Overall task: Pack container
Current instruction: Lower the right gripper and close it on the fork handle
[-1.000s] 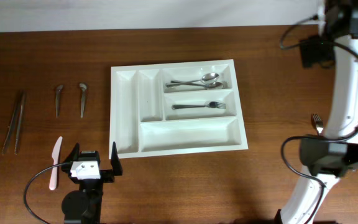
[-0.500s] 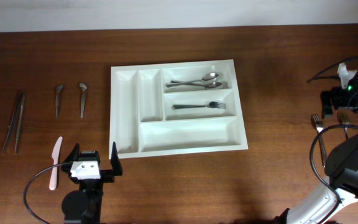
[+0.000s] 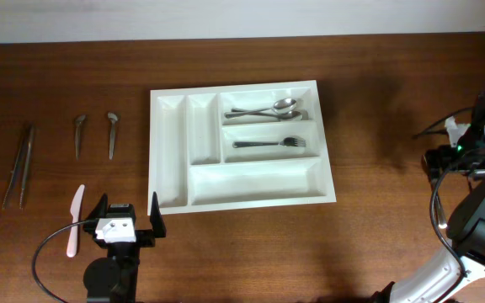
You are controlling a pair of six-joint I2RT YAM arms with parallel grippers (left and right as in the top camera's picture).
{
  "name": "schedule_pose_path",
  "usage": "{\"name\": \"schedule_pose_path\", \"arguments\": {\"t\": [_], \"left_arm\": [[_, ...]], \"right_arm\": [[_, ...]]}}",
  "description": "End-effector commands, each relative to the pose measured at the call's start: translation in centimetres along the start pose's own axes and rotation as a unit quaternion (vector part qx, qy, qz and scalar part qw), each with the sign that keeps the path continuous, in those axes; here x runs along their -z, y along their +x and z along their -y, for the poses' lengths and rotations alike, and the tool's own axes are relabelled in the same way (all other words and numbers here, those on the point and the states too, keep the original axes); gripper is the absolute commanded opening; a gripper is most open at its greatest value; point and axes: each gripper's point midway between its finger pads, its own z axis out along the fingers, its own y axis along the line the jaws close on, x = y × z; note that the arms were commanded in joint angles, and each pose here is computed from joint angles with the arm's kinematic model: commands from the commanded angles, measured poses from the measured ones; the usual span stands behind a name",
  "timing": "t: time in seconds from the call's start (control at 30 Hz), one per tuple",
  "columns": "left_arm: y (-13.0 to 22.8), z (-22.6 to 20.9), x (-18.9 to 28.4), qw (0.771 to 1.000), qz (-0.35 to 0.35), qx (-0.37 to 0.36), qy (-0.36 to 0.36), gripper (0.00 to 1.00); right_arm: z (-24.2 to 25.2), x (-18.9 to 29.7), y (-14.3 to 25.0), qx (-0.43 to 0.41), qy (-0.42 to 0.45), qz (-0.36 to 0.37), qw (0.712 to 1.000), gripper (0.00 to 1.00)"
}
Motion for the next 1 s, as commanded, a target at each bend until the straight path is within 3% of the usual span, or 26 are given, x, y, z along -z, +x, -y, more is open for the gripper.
{"name": "schedule_pose_path", "arguments": {"t": [0.0, 0.4, 0.97], "left_arm": [[0.1, -0.1, 0.0, 1.000, 0.001, -0.007, -0.001, 0.99], [0.1, -0.1, 0.0, 1.000, 0.001, -0.007, -0.001, 0.99], [0.1, -0.1, 0.0, 1.000, 0.001, -0.007, -0.001, 0.99]], "right_arm": [[-0.7, -0.3, -0.1, 0.006, -0.016, 0.016, 1.000, 0.99], [-2.0, -2.7, -1.8, 0.025, -0.040, 0.065, 0.997, 0.99], [-1.4, -3.2, -1.5, 0.028, -0.049, 0.071, 0.996, 0.99]]}}
